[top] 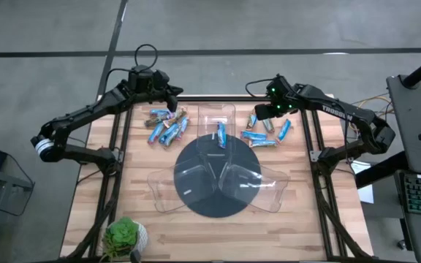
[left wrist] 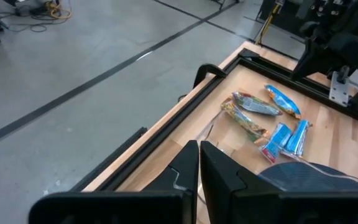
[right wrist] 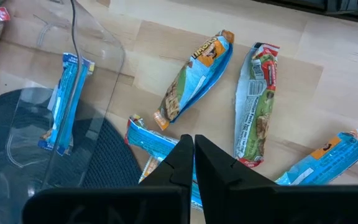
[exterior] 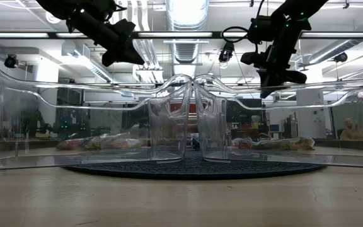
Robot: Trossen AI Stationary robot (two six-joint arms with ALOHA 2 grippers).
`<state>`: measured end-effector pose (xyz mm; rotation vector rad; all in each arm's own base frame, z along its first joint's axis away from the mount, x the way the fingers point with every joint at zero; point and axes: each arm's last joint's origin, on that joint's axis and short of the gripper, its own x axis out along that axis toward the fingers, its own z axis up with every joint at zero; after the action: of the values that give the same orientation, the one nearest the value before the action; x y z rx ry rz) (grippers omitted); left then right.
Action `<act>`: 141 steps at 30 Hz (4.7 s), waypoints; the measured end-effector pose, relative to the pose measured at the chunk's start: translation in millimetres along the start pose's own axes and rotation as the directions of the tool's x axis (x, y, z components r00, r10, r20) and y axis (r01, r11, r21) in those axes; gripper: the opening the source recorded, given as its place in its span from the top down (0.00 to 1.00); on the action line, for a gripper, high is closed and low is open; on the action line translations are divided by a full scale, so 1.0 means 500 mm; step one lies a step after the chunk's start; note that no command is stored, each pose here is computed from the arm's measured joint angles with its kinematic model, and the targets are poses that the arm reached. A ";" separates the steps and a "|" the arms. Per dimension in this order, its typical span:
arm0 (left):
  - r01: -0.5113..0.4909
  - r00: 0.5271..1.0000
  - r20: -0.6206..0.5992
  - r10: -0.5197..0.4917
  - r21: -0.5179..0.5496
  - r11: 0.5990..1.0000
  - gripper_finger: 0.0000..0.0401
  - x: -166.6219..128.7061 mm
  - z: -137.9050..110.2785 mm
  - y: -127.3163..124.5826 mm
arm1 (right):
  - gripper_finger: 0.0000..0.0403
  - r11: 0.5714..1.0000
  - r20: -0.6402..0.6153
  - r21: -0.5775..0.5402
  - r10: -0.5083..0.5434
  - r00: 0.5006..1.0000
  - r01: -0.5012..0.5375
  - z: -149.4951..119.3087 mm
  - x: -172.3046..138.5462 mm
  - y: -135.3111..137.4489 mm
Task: Pick and place Granola Bars by type
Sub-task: Put the yellow granola bar into the right transparent bin
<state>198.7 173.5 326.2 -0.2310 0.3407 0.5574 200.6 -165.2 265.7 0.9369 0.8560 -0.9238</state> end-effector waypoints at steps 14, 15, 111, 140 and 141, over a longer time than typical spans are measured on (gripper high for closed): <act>0.003 1.000 0.008 -0.003 0.002 1.000 1.00 0.000 0.002 0.000 | 0.98 1.000 0.001 -0.001 0.001 1.000 -0.001 0.000 0.000 0.000; 0.003 1.000 0.008 -0.003 0.002 1.000 1.00 0.000 0.002 0.000 | 0.98 1.000 0.001 -0.002 0.000 1.000 0.000 0.000 0.000 0.000; 0.059 0.997 -0.050 -0.061 -0.035 0.998 1.00 0.000 -0.009 -0.004 | 0.51 0.873 0.019 0.357 -0.364 0.931 0.333 -0.112 0.034 -0.050; 0.073 0.996 -0.052 -0.076 -0.062 0.995 1.00 -0.001 -0.010 -0.005 | 0.98 0.995 0.089 0.092 0.039 0.995 -0.047 -0.114 0.030 0.035; 0.091 0.994 -0.057 -0.094 -0.065 0.994 0.99 -0.001 -0.011 -0.006 | 0.98 0.995 0.088 0.087 0.041 0.995 -0.049 -0.116 0.030 0.037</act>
<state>198.5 169.2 321.9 -0.3224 0.3697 0.4704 211.6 -110.4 237.2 0.9823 0.7227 -0.9632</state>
